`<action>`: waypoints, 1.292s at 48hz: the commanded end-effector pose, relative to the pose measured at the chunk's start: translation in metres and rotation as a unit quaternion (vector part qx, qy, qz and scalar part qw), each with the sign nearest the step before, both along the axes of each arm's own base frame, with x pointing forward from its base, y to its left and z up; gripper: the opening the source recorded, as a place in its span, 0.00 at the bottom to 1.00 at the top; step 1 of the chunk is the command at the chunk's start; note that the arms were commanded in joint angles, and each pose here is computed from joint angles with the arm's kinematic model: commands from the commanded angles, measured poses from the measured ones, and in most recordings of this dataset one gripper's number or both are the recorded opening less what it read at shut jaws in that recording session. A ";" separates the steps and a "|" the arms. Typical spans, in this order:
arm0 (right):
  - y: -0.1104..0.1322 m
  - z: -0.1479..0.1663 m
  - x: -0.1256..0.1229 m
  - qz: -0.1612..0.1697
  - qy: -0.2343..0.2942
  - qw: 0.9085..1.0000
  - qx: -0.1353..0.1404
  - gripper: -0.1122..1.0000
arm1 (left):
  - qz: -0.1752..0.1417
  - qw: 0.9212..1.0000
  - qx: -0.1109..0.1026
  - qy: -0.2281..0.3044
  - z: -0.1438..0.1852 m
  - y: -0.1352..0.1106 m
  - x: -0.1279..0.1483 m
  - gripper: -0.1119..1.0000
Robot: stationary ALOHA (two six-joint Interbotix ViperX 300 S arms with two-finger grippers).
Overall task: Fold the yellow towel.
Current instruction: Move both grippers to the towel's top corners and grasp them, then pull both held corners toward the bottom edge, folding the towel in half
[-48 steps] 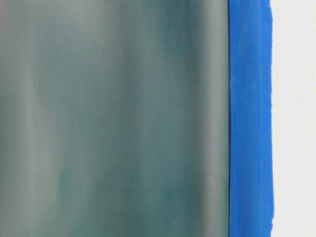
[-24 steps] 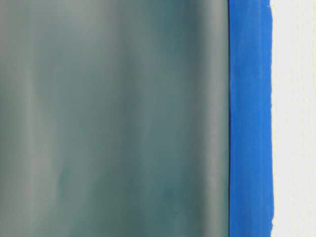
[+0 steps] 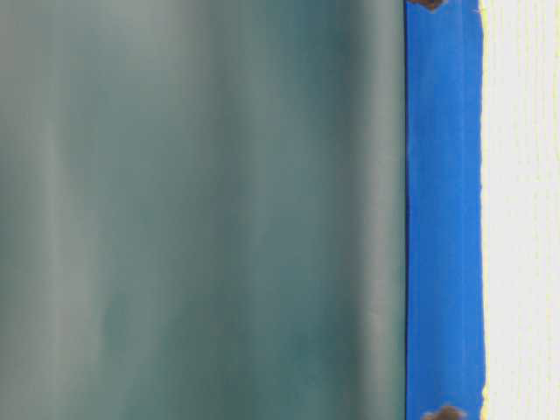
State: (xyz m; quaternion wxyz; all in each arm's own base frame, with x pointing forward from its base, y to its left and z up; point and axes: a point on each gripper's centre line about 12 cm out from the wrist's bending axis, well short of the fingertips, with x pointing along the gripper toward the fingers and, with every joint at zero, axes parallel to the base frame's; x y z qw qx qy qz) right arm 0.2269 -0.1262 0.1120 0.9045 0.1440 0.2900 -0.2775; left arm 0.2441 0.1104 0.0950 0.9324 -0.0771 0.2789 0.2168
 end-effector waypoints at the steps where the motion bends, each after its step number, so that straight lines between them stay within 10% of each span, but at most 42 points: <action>1: -0.007 0.000 0.005 -0.008 -0.007 1.000 -0.005 0.69 | 0.010 1.000 0.002 -0.006 -0.004 0.008 0.005 0.72; 25: -0.009 -0.035 0.015 -0.003 0.043 0.999 0.019 0.65 | 0.015 0.999 -0.020 0.036 -0.033 0.012 0.012 0.60; 39: -0.004 -0.037 0.018 0.009 0.046 0.999 0.019 0.15 | 0.006 0.997 -0.035 0.063 -0.038 0.005 0.010 0.14; 62: -0.005 -0.002 0.017 0.010 0.002 1.000 -0.005 0.15 | -0.003 0.999 -0.025 0.030 0.001 0.002 0.016 0.14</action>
